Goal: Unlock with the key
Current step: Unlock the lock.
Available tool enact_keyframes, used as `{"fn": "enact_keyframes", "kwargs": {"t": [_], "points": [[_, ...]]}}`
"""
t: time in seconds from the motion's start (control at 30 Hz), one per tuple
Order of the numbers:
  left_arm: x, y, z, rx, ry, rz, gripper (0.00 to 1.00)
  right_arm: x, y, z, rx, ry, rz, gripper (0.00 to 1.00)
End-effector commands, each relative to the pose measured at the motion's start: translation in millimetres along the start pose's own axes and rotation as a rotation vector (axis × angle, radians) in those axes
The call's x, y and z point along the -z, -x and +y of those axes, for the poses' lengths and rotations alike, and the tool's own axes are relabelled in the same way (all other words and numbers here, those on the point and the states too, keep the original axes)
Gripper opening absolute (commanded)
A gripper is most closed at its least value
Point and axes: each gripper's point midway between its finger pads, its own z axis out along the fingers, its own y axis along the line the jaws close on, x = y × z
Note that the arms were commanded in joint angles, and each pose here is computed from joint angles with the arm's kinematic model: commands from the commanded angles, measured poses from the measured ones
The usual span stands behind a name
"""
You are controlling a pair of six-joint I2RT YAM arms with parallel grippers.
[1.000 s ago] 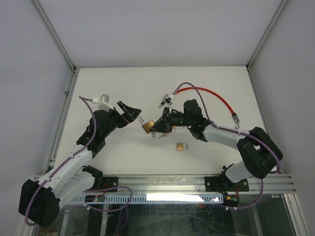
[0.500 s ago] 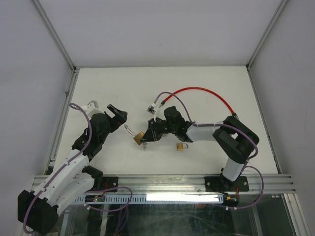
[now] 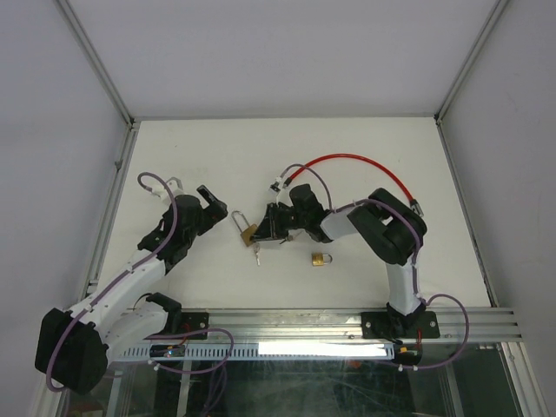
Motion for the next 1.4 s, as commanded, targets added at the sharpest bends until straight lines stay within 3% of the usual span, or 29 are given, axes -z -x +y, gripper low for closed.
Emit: {"fn": "enact_keyframes", "kwargs": {"t": [0.0, 0.17, 0.63, 0.8, 1.0, 1.13, 1.23, 1.37], "points": [[-1.2, 11.9, -26.7, -0.018, -0.078, -0.012, 0.98, 3.6, 40.2, 4.2, -0.023, 0.051, -0.1, 0.0], [-7.9, 3.7, -33.0, -0.033, -0.108, 0.021, 0.98, 9.4, 41.5, -2.1, -0.026, 0.049, -0.1, 0.0], [-37.3, 2.1, -62.0, -0.168, -0.12, 0.103, 0.99, 33.9, 29.0, 56.5, 0.349, 0.009, -0.012, 0.0], [-51.5, -5.1, -55.5, -0.234, -0.054, 0.152, 0.99, 36.4, 21.9, 77.5, 0.447, 0.023, 0.004, 0.0], [-53.4, -14.4, -45.5, -0.22, -0.027, 0.182, 0.9, 45.2, 22.3, 92.5, 0.476, 0.059, -0.031, 0.0], [-44.8, -16.4, -55.6, -0.155, -0.144, 0.206, 0.9, 41.7, 18.2, 94.3, 0.454, 0.094, -0.012, 0.0], [-33.0, -4.9, -64.1, -0.079, -0.281, 0.173, 0.99, 42.5, 14.9, 101.3, 0.441, 0.15, -0.017, 0.0], [-10.8, 15.4, -70.6, 0.032, -0.481, 0.084, 0.99, 48.5, 18.1, 106.7, 0.424, 0.194, -0.043, 0.0]]}}
